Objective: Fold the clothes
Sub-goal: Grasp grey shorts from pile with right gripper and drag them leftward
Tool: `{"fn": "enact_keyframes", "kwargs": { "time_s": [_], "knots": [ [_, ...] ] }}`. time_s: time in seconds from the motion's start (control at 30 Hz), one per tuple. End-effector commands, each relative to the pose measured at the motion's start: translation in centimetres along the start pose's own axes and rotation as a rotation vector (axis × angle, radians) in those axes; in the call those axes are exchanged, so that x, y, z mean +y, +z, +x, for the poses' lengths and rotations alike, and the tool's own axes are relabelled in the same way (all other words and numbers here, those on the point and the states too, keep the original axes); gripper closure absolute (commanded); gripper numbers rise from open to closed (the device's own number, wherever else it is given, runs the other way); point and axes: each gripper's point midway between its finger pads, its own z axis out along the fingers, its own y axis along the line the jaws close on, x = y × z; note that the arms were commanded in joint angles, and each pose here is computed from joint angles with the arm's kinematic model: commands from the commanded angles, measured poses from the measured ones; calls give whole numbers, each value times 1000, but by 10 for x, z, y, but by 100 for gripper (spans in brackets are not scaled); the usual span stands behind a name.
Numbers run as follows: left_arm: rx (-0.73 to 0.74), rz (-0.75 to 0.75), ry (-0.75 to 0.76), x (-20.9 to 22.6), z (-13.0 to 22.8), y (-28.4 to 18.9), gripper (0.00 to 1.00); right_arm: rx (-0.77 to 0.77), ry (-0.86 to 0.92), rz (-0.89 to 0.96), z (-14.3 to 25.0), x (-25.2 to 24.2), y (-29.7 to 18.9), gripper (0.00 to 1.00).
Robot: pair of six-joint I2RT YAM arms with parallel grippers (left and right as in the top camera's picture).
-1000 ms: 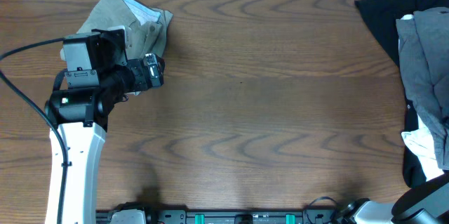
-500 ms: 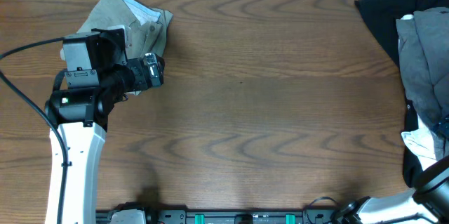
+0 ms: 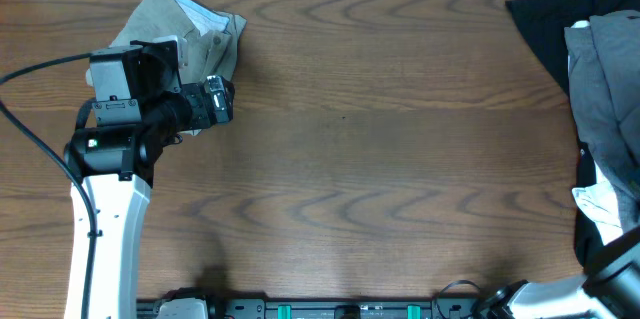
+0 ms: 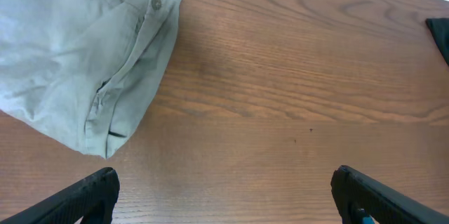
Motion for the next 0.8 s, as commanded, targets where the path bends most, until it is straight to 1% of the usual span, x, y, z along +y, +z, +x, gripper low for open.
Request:
{"fn": "enact_keyframes", "kwargs": {
  "time_s": [0.0,0.13,0.23,0.37,0.57,0.67,0.77],
  "knots": [
    [-40,-11,8,-1,-12,-7,2,-203,-58,-262,-30,43,-79,99],
    [-46,-10,11,-2,-13,-7,2,-343,-188,-547,-23,98,-154,99],
    [-61,-8,15,-2,-17,-7,2,-374,-310,-736,0,144,-195,99],
    [-85,-5,23,-3,-23,-8,2,-326,-463,-844,40,196,-214,99],
    [-86,-5,23,-3,-23,-8,2,-224,-747,-940,121,284,-222,99],
    [-77,-6,20,-3,-21,-8,2,-184,-892,-1012,171,327,-228,99],
    [-71,-7,18,-3,-20,-8,2,-153,-1033,-1131,226,364,-243,99]
  ]
}}
